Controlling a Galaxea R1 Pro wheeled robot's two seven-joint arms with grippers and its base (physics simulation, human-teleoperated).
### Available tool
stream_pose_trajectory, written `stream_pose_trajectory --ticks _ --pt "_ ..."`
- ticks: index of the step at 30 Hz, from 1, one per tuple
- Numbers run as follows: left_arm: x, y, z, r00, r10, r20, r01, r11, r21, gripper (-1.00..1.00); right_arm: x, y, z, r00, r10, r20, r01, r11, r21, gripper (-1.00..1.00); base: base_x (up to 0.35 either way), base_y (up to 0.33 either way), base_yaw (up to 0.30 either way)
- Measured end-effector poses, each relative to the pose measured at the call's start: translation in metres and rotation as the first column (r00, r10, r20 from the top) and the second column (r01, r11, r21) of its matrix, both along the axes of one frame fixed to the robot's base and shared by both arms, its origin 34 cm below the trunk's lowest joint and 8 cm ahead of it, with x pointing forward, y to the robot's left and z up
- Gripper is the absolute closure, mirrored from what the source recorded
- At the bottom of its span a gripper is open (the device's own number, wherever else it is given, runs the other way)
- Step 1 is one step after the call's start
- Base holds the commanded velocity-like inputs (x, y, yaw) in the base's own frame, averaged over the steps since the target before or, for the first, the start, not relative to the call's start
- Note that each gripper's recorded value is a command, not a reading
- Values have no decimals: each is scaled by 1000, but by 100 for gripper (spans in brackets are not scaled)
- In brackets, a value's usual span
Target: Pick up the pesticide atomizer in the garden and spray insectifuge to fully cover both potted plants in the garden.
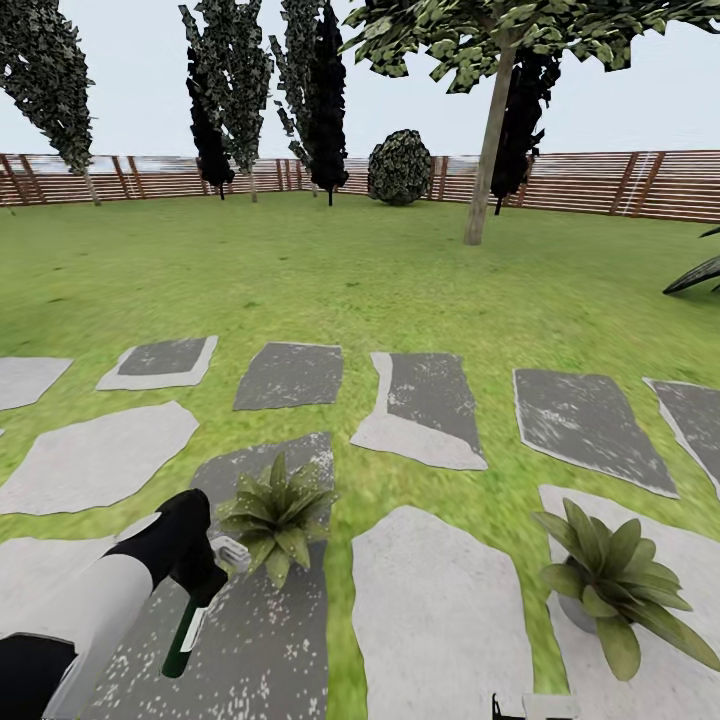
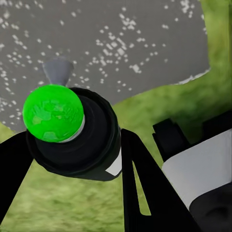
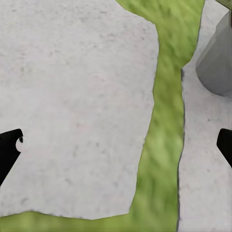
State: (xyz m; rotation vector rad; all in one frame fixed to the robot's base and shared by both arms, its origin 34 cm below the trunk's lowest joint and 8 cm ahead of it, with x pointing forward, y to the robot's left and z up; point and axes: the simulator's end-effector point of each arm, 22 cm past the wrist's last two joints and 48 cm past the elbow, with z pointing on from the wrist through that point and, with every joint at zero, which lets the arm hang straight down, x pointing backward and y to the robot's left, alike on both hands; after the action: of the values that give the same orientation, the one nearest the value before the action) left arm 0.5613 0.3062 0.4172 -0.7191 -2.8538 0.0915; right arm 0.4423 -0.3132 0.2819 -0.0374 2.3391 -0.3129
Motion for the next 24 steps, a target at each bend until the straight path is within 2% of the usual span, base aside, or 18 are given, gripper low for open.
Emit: stream_pose_trajectory --ticks 5,7,11,16,21,24 --pt "6 -27 2 1000 -20 9 21 999 -31 100 0 0 0 1000 0 0 0 1000 0 -100 0 0 0" --pt "6 -28 2 1000 -25 10 26 999 -31 100 0 0 0 1000 0 0 0 1000 0 -100 0 0 0" --pt "6 -20 3 1000 -19 10 19 1000 -20 100 0 0 0 1000 0 0 0 1000 0 -100 0 0 0" --pt "5 3 3 1000 5 8 -5 1000 5 100 0 0 0 1000 0 0 0 1000 0 -100 0 0 0" --pt "4 0 3 1000 6 7 -6 1000 0 100 0 0 0 1000 0 0 0 1000 0 -100 0 0 15" --pt "3 -5 1 1000 0 4 0 1000 -4 100 0 0 0 1000 0 0 0 1000 0 -100 0 0 191"
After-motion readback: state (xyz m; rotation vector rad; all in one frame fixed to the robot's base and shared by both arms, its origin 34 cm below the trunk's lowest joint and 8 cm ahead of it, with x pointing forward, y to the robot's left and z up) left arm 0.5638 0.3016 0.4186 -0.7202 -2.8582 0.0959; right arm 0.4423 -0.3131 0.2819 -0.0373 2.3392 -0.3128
